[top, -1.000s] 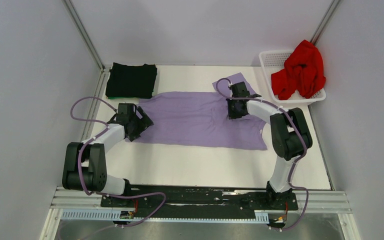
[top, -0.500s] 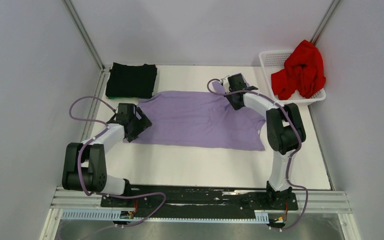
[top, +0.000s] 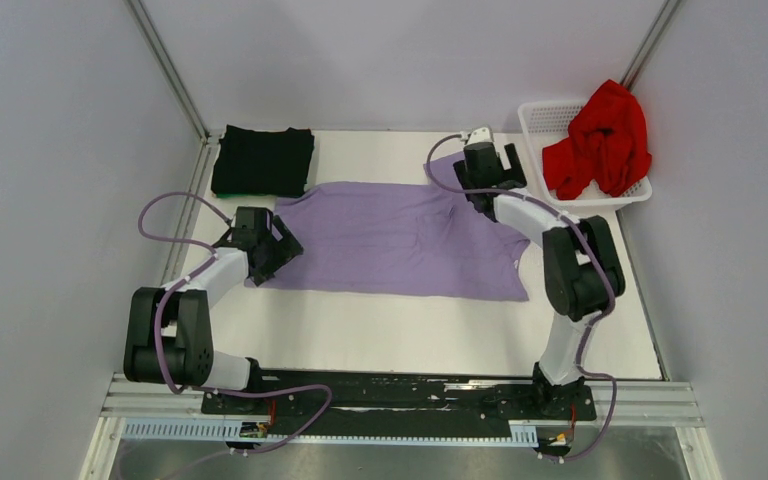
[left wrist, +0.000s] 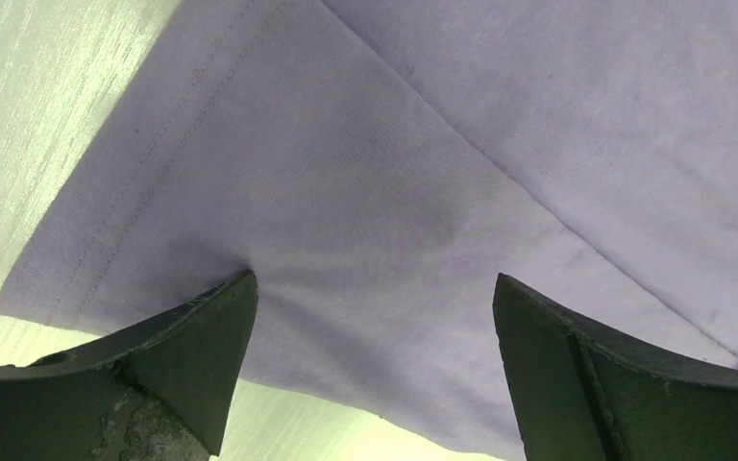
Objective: Fold and stack the t-shirts
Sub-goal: Fold the flattened tshirt in 1/3 of the way
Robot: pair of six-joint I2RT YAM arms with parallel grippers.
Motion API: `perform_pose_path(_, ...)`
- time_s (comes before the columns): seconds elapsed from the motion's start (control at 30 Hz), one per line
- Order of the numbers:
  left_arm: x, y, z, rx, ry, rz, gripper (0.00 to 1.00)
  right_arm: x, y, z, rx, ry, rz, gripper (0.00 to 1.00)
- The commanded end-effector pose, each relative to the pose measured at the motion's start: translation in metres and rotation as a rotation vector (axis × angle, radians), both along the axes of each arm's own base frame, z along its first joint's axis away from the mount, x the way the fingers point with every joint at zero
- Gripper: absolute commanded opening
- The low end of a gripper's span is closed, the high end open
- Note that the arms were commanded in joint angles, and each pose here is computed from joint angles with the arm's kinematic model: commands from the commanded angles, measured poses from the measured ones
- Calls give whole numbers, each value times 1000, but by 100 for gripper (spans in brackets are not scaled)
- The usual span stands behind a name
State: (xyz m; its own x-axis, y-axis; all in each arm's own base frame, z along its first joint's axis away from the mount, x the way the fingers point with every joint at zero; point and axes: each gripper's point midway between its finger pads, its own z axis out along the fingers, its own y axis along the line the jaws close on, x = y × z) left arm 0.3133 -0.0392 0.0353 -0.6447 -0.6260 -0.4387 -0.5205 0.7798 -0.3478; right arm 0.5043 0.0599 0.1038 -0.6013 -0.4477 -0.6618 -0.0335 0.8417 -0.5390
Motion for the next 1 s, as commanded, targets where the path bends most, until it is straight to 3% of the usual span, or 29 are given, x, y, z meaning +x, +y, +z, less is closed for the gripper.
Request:
perform_pose_path(0.0, -8, 6, 6, 25, 6, -8, 100, -22, -15, 98, 326, -385, -259, 100)
perform_pose_path(0.07, -7, 3, 13, 11, -15, -14, 100, -51, -3, 89, 504, -333, -276, 100)
perform_pose_path(0.23, -2, -6, 38, -36, -96, -36, 100, -126, 61, 58, 884, -57, -88, 100)
perform_pose_path(0.37, 4, -18, 66, -85, -190, -73, 100, -170, 89, 35, 1017, 136, -18, 100)
perform_pose_path(0.53, 25, -34, 73, -135, -261, -113, 100, -183, 96, -3, 1001, 294, -56, 100)
perform_pose_path(0.73, 42, -46, 34, -161, -147, -136, 100, -183, 77, -60, 880, 386, -247, 100)
perform_pose_path(0.97, 2, -71, -6, -163, -4, -200, 100, -230, 36, -102, 705, 496, -503, 100)
